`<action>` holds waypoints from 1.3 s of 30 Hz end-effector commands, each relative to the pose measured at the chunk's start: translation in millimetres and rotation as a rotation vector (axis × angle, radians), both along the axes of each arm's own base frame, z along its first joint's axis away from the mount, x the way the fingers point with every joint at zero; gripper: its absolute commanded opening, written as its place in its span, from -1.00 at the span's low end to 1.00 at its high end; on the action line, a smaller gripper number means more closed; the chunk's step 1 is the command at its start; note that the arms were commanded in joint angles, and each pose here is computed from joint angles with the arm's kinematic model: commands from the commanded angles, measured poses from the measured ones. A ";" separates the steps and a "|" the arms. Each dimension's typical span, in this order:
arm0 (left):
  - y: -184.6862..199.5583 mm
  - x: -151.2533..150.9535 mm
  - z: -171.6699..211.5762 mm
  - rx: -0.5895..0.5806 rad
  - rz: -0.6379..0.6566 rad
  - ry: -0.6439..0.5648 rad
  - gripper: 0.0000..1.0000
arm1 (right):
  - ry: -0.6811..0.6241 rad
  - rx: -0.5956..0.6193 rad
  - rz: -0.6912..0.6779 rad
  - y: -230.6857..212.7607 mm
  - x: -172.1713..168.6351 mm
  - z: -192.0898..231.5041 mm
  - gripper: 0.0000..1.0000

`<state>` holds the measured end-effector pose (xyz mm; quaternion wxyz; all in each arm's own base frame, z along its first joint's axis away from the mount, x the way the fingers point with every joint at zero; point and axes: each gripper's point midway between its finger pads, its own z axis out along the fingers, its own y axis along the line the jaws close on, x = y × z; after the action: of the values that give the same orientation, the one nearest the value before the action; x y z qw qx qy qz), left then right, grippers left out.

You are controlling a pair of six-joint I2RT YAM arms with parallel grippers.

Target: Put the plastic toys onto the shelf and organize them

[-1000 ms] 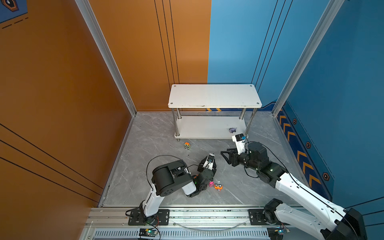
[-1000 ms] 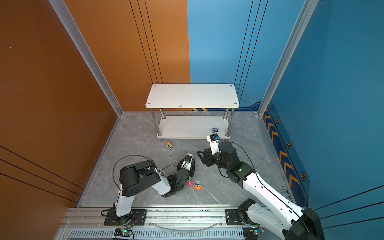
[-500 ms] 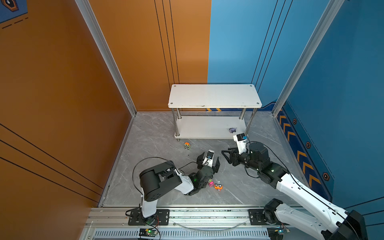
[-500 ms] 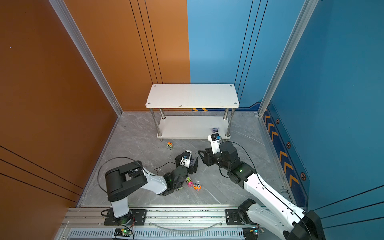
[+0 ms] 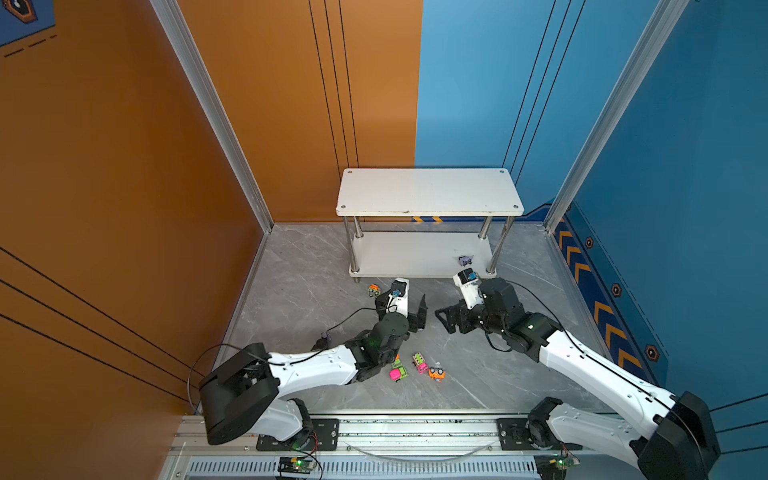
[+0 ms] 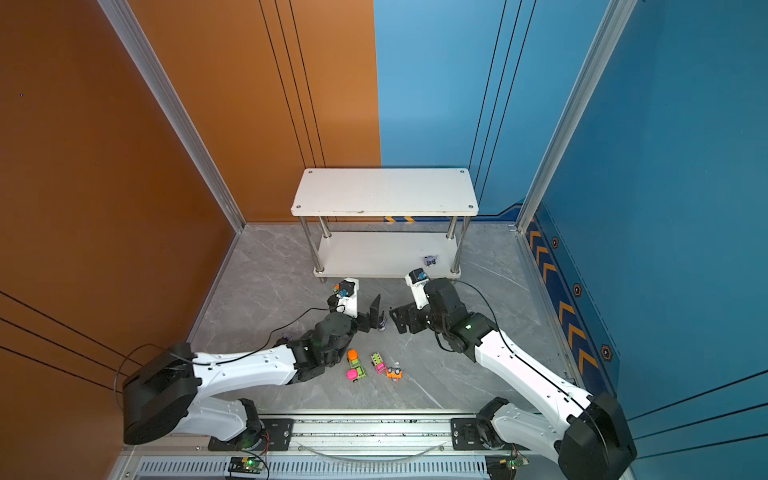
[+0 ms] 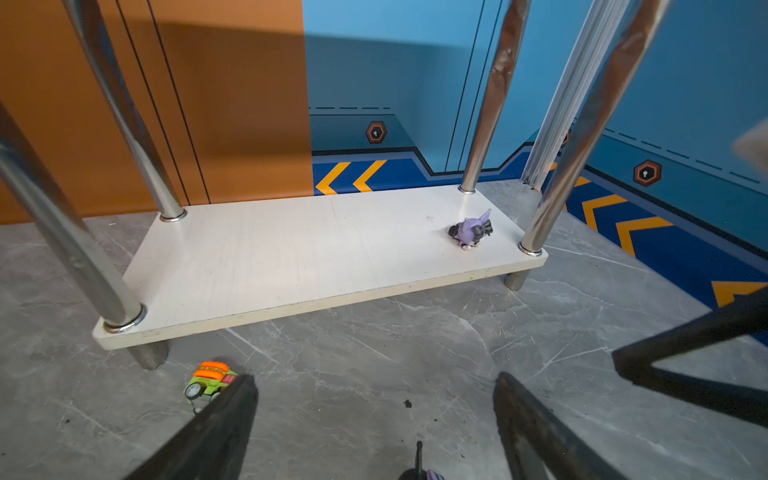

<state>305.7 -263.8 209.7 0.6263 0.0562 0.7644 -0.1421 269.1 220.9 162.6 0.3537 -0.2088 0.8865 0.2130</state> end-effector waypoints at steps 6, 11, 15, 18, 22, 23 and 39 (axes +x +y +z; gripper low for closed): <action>39.5 2.7 -11.0 -0.039 -0.003 0.145 0.78 | 0.004 -0.314 0.170 20.8 -3.4 -64.5 1.00; 51.5 5.4 -9.2 -0.087 -0.014 0.165 0.78 | 0.012 -0.407 0.306 45.2 8.0 -84.0 0.96; 53.7 5.0 -11.1 -0.095 -0.028 0.180 0.78 | 0.042 -0.405 0.333 53.9 23.7 -93.7 0.89; 54.1 4.4 -13.3 -0.104 -0.038 0.185 0.79 | 0.073 -0.403 0.347 58.2 32.9 -100.3 0.81; 54.9 4.7 -16.4 -0.120 -0.045 0.192 0.80 | 0.104 -0.419 0.373 62.6 36.8 -108.1 0.75; 55.1 5.1 -16.3 -0.124 -0.046 0.192 0.80 | 0.110 -0.421 0.379 63.6 37.0 -109.5 0.75; 48.2 12.1 -13.8 -0.155 -0.064 0.205 0.80 | 0.155 -0.357 0.436 75.6 30.2 -109.4 0.44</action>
<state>313.7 -211.9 187.9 0.5400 0.0203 0.8145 -0.2113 302.2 294.6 47.5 0.1957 -0.4335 0.8703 0.1281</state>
